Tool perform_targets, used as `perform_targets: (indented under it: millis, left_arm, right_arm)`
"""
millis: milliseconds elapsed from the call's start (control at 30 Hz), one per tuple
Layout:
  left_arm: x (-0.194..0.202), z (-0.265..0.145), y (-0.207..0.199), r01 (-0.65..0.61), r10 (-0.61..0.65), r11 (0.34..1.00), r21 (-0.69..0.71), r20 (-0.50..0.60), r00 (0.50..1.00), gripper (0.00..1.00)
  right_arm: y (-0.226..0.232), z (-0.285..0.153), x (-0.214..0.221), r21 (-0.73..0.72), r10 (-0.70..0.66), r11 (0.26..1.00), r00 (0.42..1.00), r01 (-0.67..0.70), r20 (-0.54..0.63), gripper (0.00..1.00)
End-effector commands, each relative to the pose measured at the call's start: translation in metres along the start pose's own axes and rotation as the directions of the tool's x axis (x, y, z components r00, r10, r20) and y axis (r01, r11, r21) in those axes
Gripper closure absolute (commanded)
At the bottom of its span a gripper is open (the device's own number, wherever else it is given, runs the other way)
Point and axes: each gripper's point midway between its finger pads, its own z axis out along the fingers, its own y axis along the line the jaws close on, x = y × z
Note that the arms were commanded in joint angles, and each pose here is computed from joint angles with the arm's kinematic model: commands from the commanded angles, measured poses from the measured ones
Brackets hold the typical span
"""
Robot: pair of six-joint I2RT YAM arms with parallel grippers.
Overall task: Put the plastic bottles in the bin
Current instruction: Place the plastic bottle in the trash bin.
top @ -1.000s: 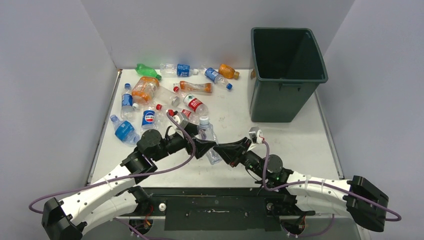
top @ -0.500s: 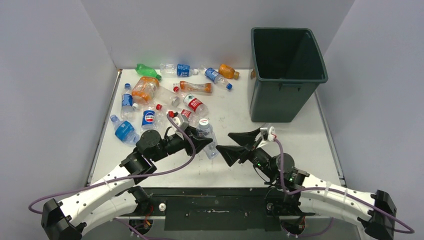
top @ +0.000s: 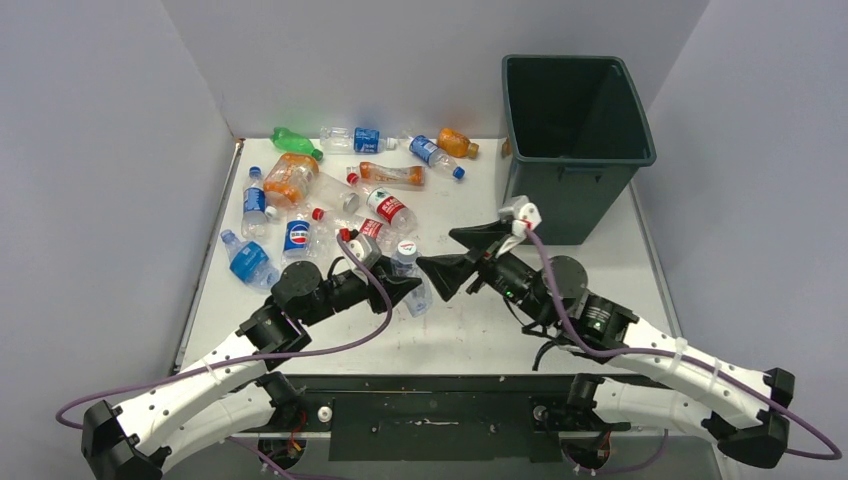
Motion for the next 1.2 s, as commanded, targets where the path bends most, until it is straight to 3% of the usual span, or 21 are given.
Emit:
perform_targets:
  millis: [0,300,467,600,700,733,767,800,867,1033,1167]
  left_arm:
    - [-0.030,0.001,-0.010,-0.054,0.052,0.998,0.031,0.058,0.997,1.00]
    - [-0.026,0.002,-0.013,-0.058,0.056,0.997,0.043,0.047,0.997,1.00]
    - [-0.025,0.003,-0.014,-0.057,0.055,0.997,0.052,0.041,0.998,1.00]
    - [-0.025,0.003,-0.016,-0.057,0.055,0.997,0.057,0.041,0.998,1.00]
    - [-0.025,0.003,-0.017,-0.059,0.057,0.997,0.059,0.041,0.998,0.99]
    - [-0.024,0.003,-0.017,-0.059,0.057,0.997,0.053,0.041,0.998,0.87]
    - [-0.026,0.003,-0.015,-0.058,0.056,0.997,0.042,0.046,0.997,0.70]
    - [-0.026,0.002,-0.013,-0.059,0.058,0.998,0.026,0.050,0.997,0.42]
    - [-0.031,-0.001,-0.003,-0.054,0.056,0.998,-0.035,0.074,0.996,0.01]
    - [-0.051,-0.018,0.014,-0.045,0.072,0.986,-0.160,0.169,0.983,0.04]
    - [-0.060,-0.027,0.027,-0.032,0.084,0.971,-0.236,0.211,0.974,0.04]
  right_arm:
    - [-0.001,0.012,0.023,0.010,-0.055,0.998,0.994,0.056,-0.098,0.12]
    - [-0.003,0.031,0.028,0.030,-0.037,0.999,0.997,0.040,-0.069,0.15]
    - [-0.004,0.041,0.039,0.036,-0.042,0.998,0.995,0.045,-0.088,0.24]
    - [-0.003,0.048,0.050,0.025,-0.040,0.999,0.993,0.043,-0.113,0.43]
    - [-0.002,0.049,0.055,0.017,-0.037,0.999,0.992,0.039,-0.122,0.74]
    - [-0.002,0.048,0.055,0.018,-0.036,0.999,0.992,0.039,-0.121,0.90]
    - [-0.003,0.047,0.054,0.021,-0.034,0.999,0.992,0.037,-0.122,0.94]
    - [-0.003,0.046,0.051,0.025,-0.034,0.999,0.992,0.037,-0.118,0.95]
    - [-0.007,0.041,0.034,0.053,-0.055,0.997,0.994,0.060,-0.095,0.95]
    - [-0.045,0.016,-0.055,0.308,-0.227,0.925,0.973,0.225,-0.027,0.95]
    - [-0.071,-0.009,-0.154,0.534,-0.303,0.824,0.944,0.192,0.128,0.95]
